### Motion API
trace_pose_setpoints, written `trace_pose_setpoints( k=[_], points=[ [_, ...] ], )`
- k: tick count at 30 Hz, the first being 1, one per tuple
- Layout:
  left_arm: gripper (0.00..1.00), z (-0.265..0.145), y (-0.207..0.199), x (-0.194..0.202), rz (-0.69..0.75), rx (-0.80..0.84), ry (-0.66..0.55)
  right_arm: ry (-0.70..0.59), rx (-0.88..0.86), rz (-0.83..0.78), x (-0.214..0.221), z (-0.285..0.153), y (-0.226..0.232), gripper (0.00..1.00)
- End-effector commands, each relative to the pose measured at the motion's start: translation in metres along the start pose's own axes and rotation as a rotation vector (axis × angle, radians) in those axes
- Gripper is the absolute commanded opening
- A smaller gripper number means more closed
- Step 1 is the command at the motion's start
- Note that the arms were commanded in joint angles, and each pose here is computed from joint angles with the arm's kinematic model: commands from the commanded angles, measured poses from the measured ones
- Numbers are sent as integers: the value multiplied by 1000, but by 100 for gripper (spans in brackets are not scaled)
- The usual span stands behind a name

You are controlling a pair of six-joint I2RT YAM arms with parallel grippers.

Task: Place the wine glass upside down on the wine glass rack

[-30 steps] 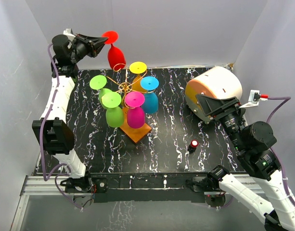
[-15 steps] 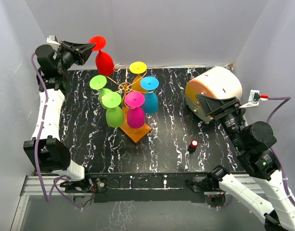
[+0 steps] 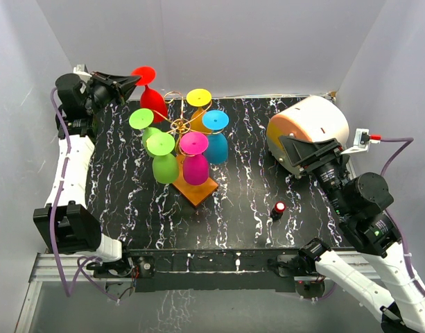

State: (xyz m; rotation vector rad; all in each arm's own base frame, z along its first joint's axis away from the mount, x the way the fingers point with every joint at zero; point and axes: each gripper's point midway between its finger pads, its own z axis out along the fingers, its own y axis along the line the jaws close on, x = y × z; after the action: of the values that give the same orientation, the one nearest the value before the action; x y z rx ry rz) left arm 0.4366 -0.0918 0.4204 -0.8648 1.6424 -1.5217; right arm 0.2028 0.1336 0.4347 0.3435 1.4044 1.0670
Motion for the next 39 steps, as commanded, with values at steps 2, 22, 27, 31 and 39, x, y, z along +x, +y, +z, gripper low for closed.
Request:
trace_pose_setpoints(
  k=[2,22,27,31,39],
  points=[
    [0,-11,-14,17,13,24,71,-20,-46,15,-5,2,11,56],
    [0,-1,6,51,-3,6,184,-12,-49,14,-1,4,9,55],
    [0,-2,12,59,14,-16,194,-15,-47,15,-1,4,8,55],
    [0,-5,13,64,16,-16,200,-14,-47,38,0,5,8,55],
    [0,-9,13,71,8,-2,209,-6,-53,38,2,8,10,56]
  ],
)
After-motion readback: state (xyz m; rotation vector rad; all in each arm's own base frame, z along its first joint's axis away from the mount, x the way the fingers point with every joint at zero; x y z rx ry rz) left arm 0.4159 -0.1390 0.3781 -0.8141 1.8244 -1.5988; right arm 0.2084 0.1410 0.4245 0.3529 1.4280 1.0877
